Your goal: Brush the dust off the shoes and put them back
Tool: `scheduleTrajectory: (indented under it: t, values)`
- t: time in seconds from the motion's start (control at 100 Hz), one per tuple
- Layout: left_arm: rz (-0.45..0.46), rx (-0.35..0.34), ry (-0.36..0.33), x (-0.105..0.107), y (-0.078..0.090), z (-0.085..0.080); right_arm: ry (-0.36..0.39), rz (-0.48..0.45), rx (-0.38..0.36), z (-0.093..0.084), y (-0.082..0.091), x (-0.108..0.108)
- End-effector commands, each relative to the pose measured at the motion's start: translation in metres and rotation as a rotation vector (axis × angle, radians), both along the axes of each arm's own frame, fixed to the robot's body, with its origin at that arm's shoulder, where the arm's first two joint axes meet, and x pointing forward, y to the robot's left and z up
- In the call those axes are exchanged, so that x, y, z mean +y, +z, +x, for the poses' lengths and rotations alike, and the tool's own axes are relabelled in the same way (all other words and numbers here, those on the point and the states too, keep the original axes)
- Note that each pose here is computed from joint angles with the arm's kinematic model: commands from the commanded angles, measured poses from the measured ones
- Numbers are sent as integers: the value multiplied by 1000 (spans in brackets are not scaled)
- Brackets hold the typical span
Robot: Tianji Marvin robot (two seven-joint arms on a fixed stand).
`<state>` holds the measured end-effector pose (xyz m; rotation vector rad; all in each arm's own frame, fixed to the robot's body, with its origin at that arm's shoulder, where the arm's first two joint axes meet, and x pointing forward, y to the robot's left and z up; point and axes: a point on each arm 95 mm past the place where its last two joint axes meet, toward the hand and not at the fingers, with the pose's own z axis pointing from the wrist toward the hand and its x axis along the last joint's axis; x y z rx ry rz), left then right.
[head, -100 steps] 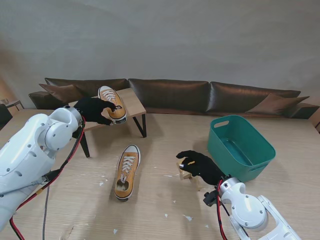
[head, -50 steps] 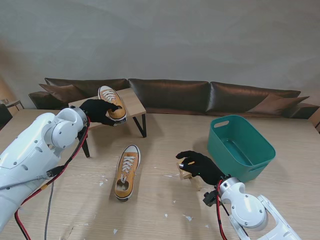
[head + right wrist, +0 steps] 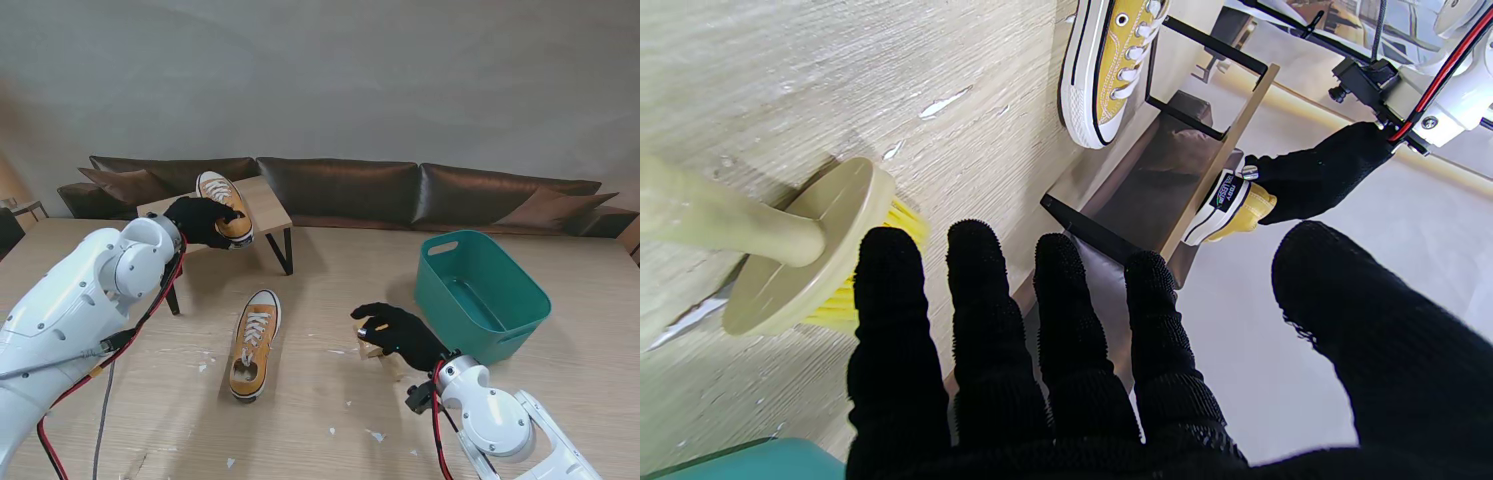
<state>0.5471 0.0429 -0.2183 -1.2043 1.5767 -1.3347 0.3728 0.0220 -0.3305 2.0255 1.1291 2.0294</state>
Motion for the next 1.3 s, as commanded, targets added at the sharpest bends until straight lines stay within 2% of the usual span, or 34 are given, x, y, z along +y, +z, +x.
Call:
scheduleTrajectory:
  t: [0.0,0.33,0.65,0.93,1.29]
  values:
    - [-11,47,8,-3,-15,-2,18,1,16,-3,-4,3]
    - [-57,71,42,-8,-27,1,17,4,20,-4,-4,4]
    - [-46,86,73,-17,-42,8,19,4,25,-4,-5,4]
    - [-17,58,63,-20,-47,12,20,4,27,-3,-7,4]
    - [28,-5,-3,-15,-40,6,26,3,35,-3,-10,5]
